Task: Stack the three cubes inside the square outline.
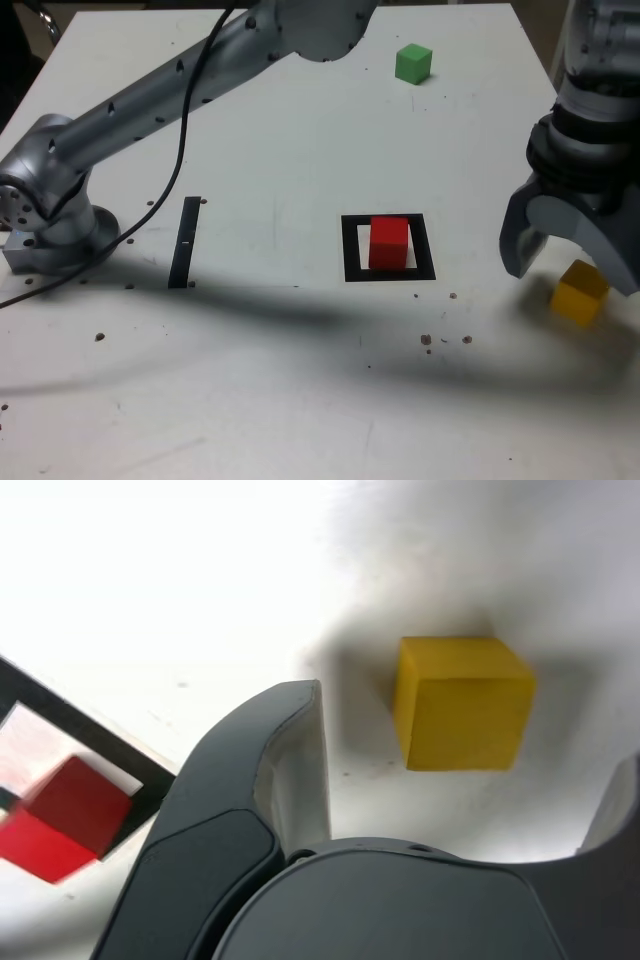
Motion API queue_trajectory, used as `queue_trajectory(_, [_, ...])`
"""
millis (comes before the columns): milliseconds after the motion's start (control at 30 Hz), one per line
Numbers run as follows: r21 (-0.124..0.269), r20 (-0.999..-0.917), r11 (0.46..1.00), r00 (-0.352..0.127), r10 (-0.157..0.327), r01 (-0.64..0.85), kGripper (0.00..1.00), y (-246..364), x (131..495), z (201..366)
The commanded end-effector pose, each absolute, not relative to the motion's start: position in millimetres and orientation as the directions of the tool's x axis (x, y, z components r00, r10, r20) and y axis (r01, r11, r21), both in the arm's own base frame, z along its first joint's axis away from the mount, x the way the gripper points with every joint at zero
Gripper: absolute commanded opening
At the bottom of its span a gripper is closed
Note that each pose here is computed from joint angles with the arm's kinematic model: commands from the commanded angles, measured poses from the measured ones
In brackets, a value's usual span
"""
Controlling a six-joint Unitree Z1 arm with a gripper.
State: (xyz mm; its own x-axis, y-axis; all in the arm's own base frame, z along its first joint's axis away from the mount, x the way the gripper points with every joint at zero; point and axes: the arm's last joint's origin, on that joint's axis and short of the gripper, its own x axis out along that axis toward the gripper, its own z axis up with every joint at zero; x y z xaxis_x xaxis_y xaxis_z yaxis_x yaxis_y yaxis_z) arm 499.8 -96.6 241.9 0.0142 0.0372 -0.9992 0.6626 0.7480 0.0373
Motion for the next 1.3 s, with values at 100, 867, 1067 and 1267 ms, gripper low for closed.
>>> queue_trajectory(100, [0.048,-0.9987,0.732,0.021,0.045,0.68,1.0,-97.8,496.2,249.7])
queue_trajectory(867, [0.063,-0.9979,0.741,0.03,0.057,0.669,0.95,-105.0,510.9,224.2])
queue_trajectory(1067, [0.055,-0.9984,0.742,0.023,0.052,0.668,0.89,-106.6,512.1,219.4])
queue_trajectory(1267, [0.051,-0.9986,0.743,0.021,0.049,0.667,0.74,-110.2,512.2,217.3])
